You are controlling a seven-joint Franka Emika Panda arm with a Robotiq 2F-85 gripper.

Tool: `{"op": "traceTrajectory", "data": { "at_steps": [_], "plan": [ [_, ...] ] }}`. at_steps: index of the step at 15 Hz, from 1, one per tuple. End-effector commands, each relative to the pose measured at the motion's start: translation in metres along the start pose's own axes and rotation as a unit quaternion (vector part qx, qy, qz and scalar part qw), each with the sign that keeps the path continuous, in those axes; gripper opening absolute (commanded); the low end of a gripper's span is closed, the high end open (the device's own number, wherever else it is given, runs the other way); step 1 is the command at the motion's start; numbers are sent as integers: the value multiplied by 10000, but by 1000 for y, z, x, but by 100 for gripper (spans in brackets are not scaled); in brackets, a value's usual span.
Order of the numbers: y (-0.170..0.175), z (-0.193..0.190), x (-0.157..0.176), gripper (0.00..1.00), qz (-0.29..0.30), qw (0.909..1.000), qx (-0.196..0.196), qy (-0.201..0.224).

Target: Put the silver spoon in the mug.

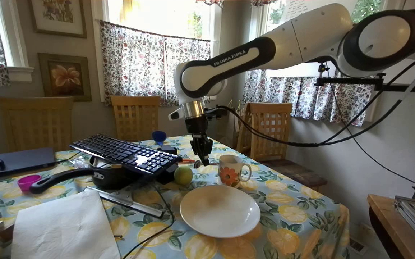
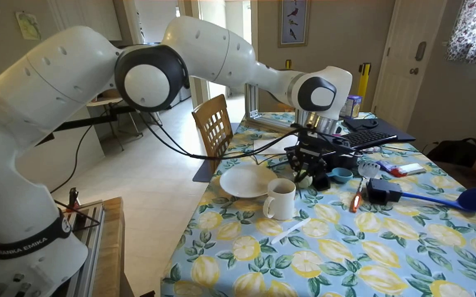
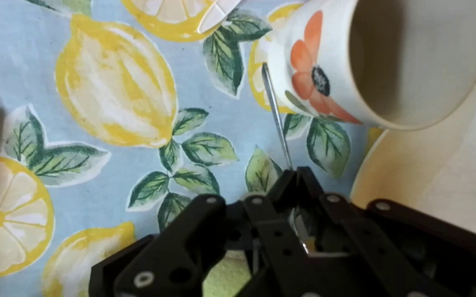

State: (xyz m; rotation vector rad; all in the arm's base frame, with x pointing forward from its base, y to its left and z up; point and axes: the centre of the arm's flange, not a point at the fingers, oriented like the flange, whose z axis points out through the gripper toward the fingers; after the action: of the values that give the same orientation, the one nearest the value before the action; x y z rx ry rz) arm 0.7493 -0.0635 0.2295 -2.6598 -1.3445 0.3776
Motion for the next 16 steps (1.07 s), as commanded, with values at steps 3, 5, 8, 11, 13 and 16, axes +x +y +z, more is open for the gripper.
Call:
{"op": "traceTrajectory", "data": {
  "at_steps": [3,5,8,11,13,16],
  "plan": [
    [-35,-6,-25,2,-833,9960,126,-297],
    [-43,-10,-29,2,-895,9946,-14,-524],
    [-54,-22,-35,2,-814,9926,-324,-841],
    [-67,-34,-37,2,-824,9901,-654,-933],
    [-76,-43,-36,2,-806,9884,-892,-929],
    [-89,-49,-36,2,-891,9873,-889,-965]
  ]
}}
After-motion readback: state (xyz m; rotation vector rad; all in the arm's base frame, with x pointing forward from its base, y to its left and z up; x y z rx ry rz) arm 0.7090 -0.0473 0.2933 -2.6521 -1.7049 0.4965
